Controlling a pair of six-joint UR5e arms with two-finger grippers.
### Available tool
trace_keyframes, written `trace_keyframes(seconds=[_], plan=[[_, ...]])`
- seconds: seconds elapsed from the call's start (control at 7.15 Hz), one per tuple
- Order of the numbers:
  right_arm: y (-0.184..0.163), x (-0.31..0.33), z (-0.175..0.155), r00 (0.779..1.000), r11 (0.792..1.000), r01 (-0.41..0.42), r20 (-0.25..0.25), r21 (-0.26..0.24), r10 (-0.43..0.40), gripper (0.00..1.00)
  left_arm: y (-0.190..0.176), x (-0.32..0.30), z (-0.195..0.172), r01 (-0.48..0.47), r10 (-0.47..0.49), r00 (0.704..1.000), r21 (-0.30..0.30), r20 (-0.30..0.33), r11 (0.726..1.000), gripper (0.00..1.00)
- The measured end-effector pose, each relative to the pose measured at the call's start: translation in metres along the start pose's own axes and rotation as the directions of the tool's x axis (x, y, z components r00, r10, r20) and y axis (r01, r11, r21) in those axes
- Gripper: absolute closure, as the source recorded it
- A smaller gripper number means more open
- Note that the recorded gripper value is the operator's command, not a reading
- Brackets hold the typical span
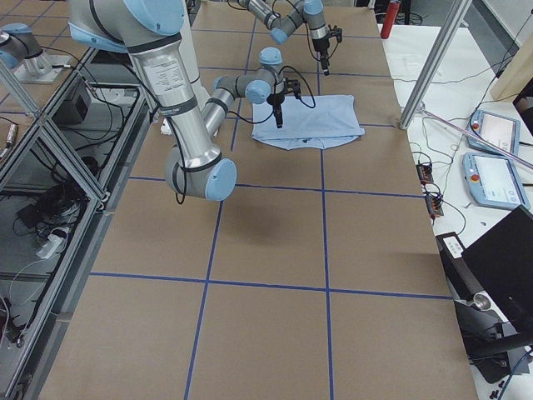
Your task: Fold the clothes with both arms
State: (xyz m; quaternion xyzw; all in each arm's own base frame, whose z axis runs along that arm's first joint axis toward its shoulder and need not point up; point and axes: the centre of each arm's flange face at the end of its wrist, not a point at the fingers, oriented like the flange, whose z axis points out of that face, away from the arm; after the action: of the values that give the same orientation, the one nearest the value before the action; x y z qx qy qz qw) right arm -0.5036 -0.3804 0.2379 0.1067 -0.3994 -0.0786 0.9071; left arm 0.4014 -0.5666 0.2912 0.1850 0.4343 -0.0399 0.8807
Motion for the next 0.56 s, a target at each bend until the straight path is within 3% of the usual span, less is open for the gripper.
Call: trace_keyframes(seconds=[0.28,0.56], plan=[[0.022,-0.013,0.039,0.992,0.995,0.101,-0.072,-0.01,-0.102,0.0,0.014,-0.003,-0.016,0.003,-0.003,1.0,-0.01,-0.008,1.0,0.0],[0.031,-0.012,0.06,0.985,0.99,0.136,-0.106,-0.034,-0.138,0.0,0.021,-0.007,-0.013,0.006,-0.006,1.0,-0.02,-0.003,1.0,0.0]])
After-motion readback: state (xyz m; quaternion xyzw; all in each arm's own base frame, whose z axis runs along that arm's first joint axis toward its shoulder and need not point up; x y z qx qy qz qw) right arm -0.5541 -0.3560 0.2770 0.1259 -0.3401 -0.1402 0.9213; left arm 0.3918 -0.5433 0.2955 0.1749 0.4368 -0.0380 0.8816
